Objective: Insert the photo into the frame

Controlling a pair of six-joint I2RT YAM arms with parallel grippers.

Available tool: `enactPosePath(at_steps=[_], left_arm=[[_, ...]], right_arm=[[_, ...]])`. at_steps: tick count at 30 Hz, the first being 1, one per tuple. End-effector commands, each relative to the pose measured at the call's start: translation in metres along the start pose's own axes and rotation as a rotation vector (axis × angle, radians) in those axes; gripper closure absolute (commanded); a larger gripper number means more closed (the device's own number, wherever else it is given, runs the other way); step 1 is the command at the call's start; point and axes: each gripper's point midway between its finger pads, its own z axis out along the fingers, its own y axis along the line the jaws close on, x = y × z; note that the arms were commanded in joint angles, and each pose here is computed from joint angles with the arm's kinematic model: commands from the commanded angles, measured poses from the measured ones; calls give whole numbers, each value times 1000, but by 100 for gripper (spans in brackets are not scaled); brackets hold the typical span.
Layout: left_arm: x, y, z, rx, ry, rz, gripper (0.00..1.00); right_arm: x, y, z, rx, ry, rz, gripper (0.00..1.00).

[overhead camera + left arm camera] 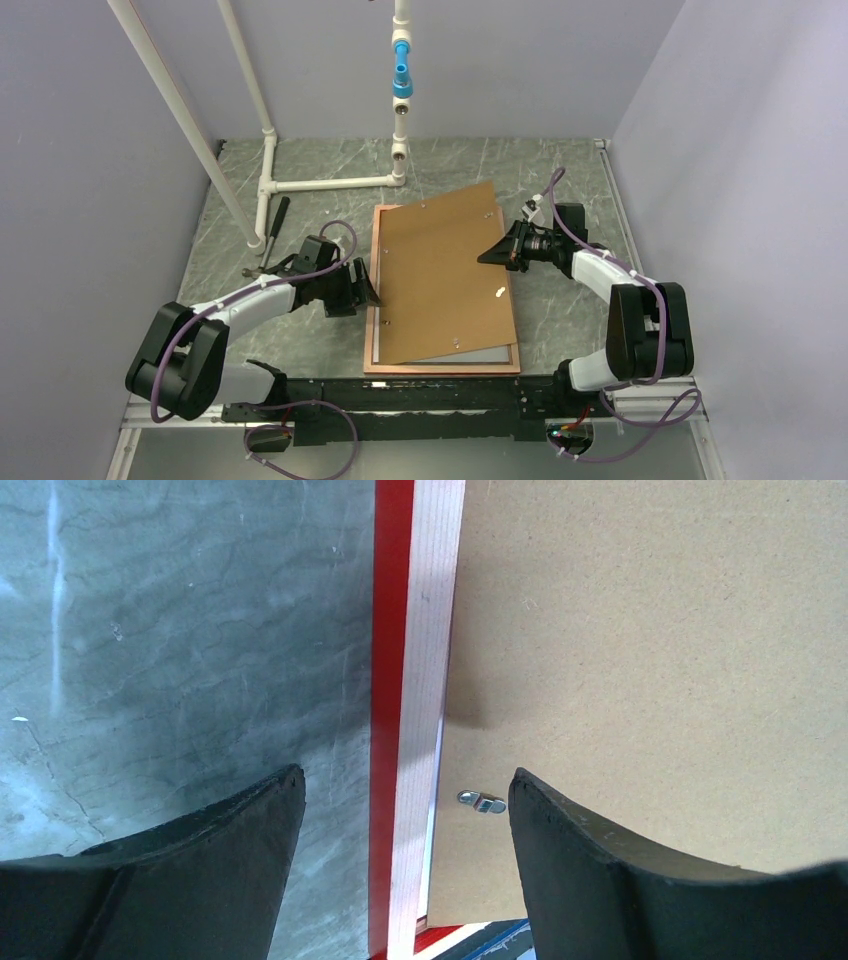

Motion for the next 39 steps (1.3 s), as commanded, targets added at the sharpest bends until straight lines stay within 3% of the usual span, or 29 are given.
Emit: enactPosePath(at_steps=[1,36,39], left_arm=[[0,3,4,-20,3,4,21],[0,-6,8,-43,14,33,21],[-3,-3,3,-71,-7,41,21]], right_arm=[[-12,15,-6,-3,-60,-95,100],[25,-45,20,113,2,-32,100],[25,-49,21,141,6,-45,91]])
